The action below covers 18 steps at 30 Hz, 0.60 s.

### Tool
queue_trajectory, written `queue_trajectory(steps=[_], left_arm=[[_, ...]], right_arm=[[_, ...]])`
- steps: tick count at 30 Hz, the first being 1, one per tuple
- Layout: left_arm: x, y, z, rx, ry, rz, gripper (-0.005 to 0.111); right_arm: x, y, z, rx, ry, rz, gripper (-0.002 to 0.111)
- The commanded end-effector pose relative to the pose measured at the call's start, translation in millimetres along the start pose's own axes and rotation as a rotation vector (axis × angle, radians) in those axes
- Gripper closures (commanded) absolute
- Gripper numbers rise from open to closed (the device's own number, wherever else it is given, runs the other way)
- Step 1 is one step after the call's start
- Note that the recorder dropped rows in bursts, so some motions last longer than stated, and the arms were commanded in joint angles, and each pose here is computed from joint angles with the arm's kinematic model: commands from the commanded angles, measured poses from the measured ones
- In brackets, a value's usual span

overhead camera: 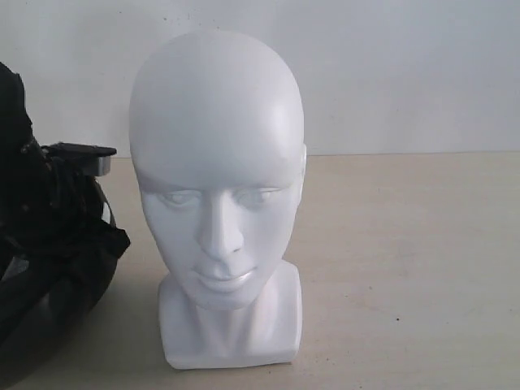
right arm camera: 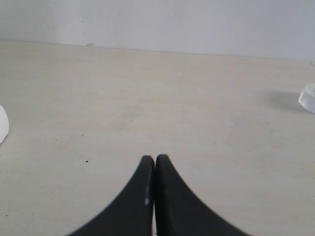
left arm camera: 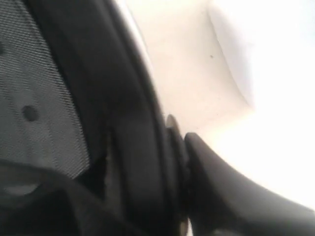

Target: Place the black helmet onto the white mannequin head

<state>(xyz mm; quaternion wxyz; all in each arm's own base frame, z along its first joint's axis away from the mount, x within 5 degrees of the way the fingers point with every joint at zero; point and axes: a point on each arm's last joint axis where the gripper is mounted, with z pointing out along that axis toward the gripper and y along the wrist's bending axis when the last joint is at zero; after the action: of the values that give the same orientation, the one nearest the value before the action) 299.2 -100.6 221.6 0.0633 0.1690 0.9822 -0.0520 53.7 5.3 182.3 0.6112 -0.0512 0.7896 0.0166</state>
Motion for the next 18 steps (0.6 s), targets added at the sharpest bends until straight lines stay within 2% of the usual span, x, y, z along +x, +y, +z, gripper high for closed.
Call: queue_trajectory(steps=[1,5,12,18], left_arm=[[0,5.0,-36,-0.021,-0.112,-0.027,0.103],[3,6.2,-62,-0.029,-0.196,-0.031,0.103],[4,4.0,-84,-0.032,-0.269,-0.024,0.103],[7,3.6,-116,-0.064,-0.362,-0.025,0.103]], right_arm=[[-1,0,0,0.003,-0.010,0.003,0.109],[-1,0,0,0.003,-0.010,0.003,0.109],[-1,0,0,0.003,-0.010,0.003,0.109],[-1,0,0,0.003,-0.010,0.003,0.109]])
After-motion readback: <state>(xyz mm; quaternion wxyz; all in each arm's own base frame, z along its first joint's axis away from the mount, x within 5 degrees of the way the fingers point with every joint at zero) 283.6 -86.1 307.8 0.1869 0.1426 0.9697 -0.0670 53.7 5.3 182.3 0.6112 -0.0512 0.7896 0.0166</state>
